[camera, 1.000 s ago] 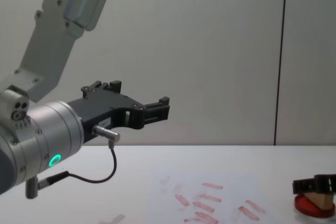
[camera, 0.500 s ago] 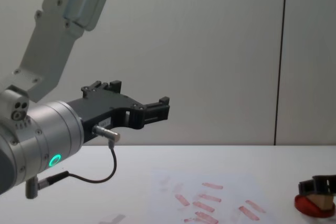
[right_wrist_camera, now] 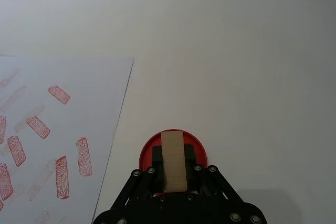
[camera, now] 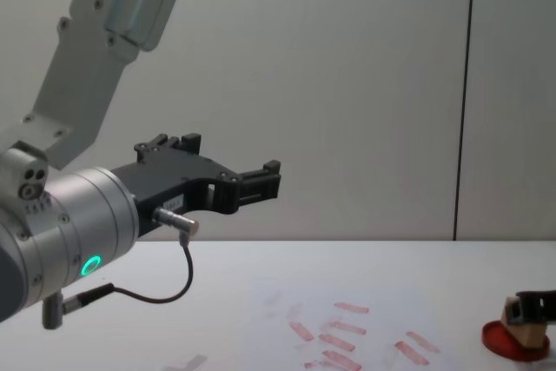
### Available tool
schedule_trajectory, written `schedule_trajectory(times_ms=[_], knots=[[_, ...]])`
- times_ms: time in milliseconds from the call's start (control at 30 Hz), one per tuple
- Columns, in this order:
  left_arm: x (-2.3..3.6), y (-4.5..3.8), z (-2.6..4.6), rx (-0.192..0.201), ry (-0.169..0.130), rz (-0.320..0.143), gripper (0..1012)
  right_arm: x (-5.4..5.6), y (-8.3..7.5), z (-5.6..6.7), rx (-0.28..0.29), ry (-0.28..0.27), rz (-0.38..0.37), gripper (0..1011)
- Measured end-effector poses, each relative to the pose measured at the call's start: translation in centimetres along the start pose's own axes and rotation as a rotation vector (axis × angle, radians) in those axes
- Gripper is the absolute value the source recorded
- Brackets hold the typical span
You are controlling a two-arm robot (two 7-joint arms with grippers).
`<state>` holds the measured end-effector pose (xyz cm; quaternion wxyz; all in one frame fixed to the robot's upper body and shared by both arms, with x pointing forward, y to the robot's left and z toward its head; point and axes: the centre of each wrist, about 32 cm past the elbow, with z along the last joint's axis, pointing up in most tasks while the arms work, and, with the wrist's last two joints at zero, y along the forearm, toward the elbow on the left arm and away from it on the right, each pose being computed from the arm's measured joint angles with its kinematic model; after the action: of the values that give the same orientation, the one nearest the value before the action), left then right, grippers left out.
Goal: Use the one hand to pick up the stamp and affix it onto the A4 paper.
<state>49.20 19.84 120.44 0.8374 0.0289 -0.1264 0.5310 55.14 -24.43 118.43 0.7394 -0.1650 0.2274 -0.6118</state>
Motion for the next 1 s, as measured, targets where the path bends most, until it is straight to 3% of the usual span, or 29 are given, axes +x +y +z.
schedule_trajectory(times_ms=[667, 1000], knots=[[0.00, 0.00, 0.00, 0.000, 0.000, 0.000, 1002, -0.3, -0.2, 0.6, -0.022, -0.011, -0.020, 217], [0.00, 0.00, 0.00, 0.000, 0.000, 0.000, 1002, -1.1, -0.4, 2.3, -0.097, -0.060, -0.037, 217]])
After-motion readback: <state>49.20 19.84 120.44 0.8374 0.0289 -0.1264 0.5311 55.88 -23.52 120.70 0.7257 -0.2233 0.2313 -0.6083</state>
